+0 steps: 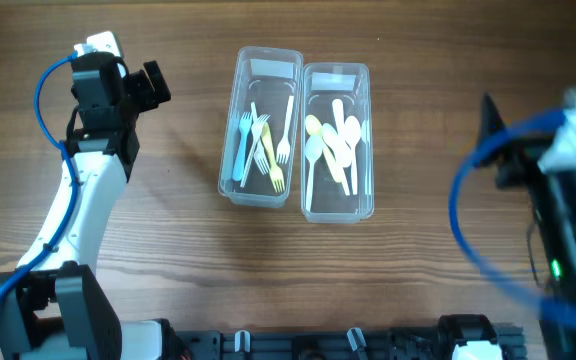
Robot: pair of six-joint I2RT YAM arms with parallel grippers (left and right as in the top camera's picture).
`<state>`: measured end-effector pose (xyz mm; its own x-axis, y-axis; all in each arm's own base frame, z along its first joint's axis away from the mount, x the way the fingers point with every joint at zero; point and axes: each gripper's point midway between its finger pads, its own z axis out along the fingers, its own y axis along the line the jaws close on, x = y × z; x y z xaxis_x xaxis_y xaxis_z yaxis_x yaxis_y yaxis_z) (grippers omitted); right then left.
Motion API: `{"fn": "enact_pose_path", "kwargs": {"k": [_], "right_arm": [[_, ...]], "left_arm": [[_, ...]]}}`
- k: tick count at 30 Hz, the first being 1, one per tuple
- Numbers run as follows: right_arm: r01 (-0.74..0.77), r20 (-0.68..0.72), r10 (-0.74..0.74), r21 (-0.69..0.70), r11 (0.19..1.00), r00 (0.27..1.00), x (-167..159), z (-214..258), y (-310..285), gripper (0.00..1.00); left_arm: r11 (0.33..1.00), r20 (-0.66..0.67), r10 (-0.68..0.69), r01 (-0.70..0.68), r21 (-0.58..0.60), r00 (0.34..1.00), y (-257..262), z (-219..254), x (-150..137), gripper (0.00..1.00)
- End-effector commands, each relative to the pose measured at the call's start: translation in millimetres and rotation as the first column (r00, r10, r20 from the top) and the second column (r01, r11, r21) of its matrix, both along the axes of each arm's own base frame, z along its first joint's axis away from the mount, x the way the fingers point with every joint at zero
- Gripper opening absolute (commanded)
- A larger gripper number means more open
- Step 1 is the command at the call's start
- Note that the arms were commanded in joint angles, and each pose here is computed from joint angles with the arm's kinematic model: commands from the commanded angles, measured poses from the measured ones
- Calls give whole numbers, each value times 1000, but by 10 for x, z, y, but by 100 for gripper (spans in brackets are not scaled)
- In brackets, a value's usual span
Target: Pack container
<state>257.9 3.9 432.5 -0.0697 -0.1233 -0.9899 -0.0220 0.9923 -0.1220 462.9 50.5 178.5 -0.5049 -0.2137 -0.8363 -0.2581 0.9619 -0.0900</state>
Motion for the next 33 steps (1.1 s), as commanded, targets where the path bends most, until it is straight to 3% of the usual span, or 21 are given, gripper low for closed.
{"fn": "enact_pose_path", "kwargs": {"k": [1,7,10,16,23,33], "right_arm": [[17,149,-16,-4,1000,989,-497,324,-37,100],[-17,362,16,0,1000,932,-1210,688,7,100],[-78,486,84,-33,996,870,-1518,848,119,100],[-89,597,102,-51,995,796,-1757,907,148,100],[-148,593,171,-88,985,787,-1357,609,275,100],[-195,512,217,-96,976,831,-644,-335,366,100]], "left_arm": [[1000,25,18,-18,4,1000,43,108,-8,100],[1000,25,18,-18,4,1000,41,108,-8,100],[1000,25,18,-18,4,1000,43,108,-8,100],[1000,25,18,-18,4,1000,41,108,-8,100],[1000,25,18,-18,4,1000,43,108,-8,100],[1000,25,18,-18,4,1000,41,108,-8,100]]}}
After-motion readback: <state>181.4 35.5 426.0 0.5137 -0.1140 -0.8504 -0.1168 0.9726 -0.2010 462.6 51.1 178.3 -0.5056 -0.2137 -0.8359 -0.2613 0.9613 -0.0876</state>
